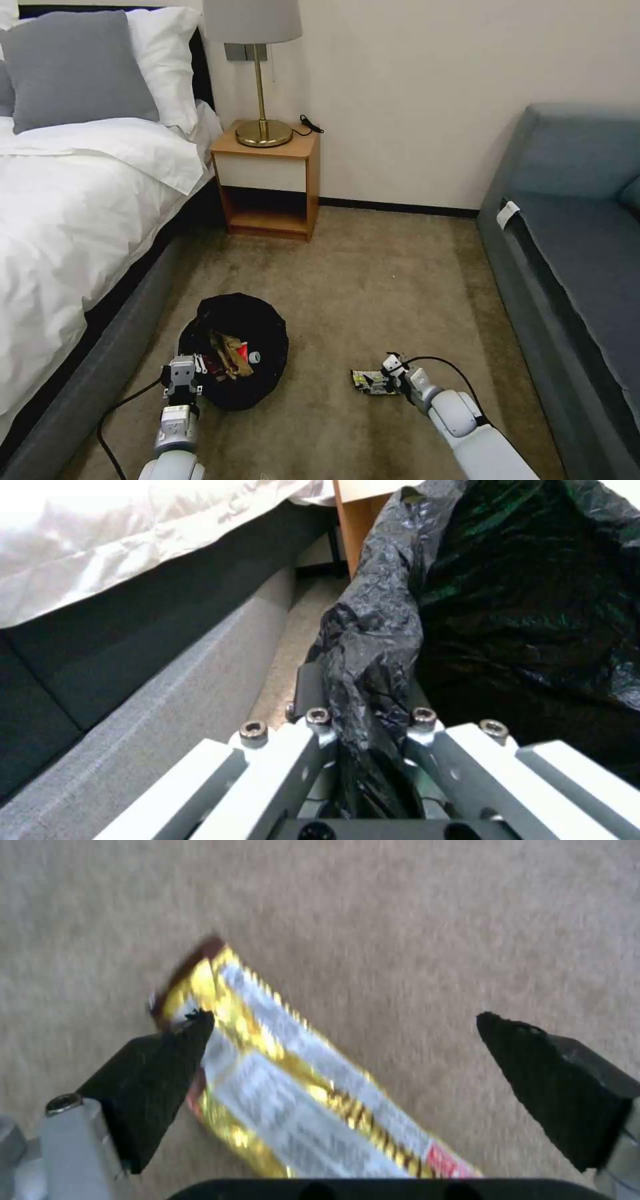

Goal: Pick up the trash bin, then pick up the garbage on the floor and place it into the trash bin.

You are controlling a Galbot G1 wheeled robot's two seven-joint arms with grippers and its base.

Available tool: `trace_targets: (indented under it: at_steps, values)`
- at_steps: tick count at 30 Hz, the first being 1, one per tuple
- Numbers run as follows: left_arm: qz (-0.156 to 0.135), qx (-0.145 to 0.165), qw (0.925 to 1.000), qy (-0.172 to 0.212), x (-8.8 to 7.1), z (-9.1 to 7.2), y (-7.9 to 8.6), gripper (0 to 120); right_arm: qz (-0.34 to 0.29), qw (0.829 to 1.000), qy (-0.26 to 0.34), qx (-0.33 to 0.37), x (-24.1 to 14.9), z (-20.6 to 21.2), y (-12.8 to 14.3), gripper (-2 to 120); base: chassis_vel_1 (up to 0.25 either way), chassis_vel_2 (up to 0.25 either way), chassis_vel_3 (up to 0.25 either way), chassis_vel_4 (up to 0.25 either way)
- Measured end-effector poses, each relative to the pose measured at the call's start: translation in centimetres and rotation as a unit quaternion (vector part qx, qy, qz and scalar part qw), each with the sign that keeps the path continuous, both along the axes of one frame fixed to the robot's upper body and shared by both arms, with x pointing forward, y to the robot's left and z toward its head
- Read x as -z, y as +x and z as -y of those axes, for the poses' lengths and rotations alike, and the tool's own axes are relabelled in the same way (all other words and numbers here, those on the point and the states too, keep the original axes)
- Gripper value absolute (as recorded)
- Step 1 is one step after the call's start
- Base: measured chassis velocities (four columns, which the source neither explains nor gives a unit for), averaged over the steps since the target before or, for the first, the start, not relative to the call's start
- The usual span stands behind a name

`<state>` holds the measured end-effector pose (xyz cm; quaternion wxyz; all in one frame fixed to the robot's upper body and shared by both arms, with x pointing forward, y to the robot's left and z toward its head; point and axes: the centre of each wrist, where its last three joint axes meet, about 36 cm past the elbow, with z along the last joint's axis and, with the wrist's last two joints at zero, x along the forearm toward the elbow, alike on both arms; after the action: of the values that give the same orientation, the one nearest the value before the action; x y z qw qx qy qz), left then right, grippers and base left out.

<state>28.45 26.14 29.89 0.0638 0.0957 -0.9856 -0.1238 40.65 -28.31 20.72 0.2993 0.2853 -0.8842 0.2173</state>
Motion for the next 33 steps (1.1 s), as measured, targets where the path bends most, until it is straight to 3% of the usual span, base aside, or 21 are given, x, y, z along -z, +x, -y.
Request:
trace_targets:
  at_steps: [9, 25, 29, 33]
  values:
    - [0.001, 0.000, 1.0000, -0.003, 0.1, 0.0, -0.1, 4, -0.014, 0.999, -0.031, -0.010, 1.6, 1.6, -0.8, 100, 0.000, 0.000, 0.000, 0.000]
    - [0.004, 0.001, 1.0000, -0.004, -0.1, 0.3, -0.1, 4, -0.026, 0.999, -0.032, -0.005, 2.8, 3.1, -0.7, 100, 0.000, 0.000, 0.000, 0.000]
    - [0.004, 0.002, 1.0000, -0.005, -0.1, 0.5, -0.1, 4, -0.029, 0.999, -0.026, -0.006, 2.8, 3.2, -0.7, 99, 0.000, 0.000, 0.000, 0.000]
    - [0.004, 0.002, 1.0000, -0.005, -0.1, 0.6, 0.0, 4, -0.033, 0.999, -0.019, -0.012, 2.9, 3.3, -0.7, 88, 0.000, 0.000, 0.000, 0.000]
